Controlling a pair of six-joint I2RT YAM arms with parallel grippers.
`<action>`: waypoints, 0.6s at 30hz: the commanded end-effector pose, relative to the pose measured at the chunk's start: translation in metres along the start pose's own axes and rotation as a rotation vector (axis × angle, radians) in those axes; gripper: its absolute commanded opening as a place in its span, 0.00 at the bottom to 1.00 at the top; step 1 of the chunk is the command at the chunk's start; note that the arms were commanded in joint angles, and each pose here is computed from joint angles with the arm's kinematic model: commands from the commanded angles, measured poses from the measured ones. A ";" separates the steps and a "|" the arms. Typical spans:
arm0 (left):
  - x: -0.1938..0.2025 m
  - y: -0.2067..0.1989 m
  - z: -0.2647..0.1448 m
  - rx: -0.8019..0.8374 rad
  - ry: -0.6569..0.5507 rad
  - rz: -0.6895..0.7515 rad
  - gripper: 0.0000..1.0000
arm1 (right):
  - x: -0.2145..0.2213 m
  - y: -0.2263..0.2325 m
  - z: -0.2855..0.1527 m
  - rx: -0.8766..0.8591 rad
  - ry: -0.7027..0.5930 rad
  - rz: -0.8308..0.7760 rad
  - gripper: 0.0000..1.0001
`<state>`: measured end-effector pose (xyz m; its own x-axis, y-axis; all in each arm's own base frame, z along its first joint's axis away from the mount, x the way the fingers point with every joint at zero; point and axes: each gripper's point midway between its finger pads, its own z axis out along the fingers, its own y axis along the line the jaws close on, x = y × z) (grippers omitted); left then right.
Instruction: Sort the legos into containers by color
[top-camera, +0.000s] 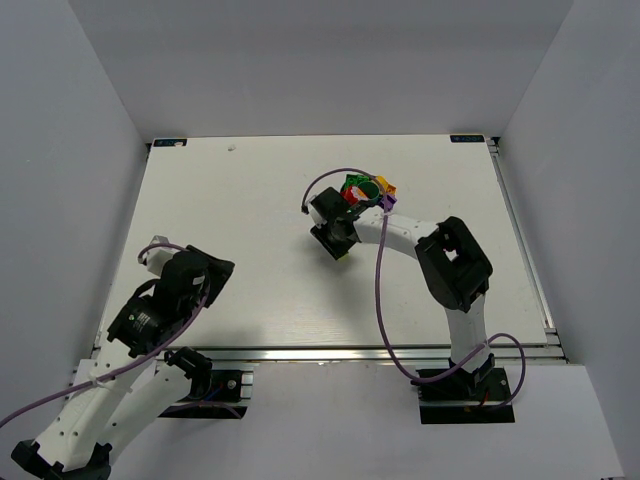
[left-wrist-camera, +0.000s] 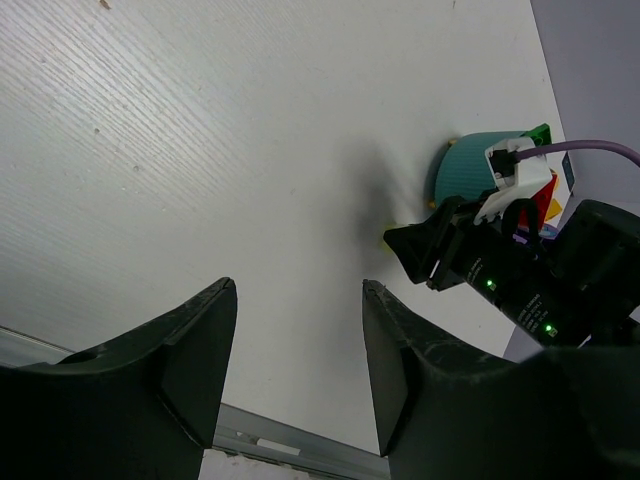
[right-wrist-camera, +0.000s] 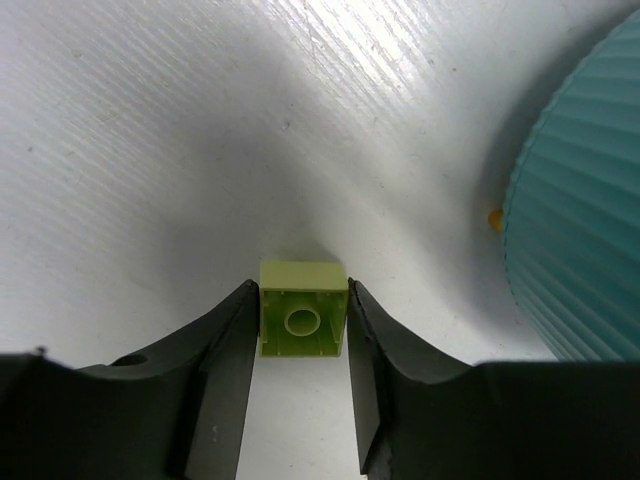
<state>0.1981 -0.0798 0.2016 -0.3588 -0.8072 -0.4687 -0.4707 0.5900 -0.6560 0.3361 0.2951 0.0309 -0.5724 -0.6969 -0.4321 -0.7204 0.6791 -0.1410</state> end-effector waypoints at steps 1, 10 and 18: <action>0.000 0.000 0.001 -0.002 -0.002 0.000 0.63 | 0.004 0.005 0.003 -0.047 -0.003 -0.009 0.40; -0.001 -0.005 0.003 0.008 -0.006 0.001 0.63 | -0.034 0.048 -0.088 -0.424 -0.294 -0.253 0.00; -0.001 -0.015 0.006 0.038 -0.005 0.006 0.63 | -0.080 0.012 -0.202 -0.432 -0.769 -0.350 0.00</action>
<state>0.2043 -0.0848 0.2036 -0.3626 -0.8046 -0.4702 -0.4571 0.5932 -0.6627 0.2847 0.3098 0.2009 -0.1195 -0.5277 -0.8410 -0.9629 0.2681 -0.0314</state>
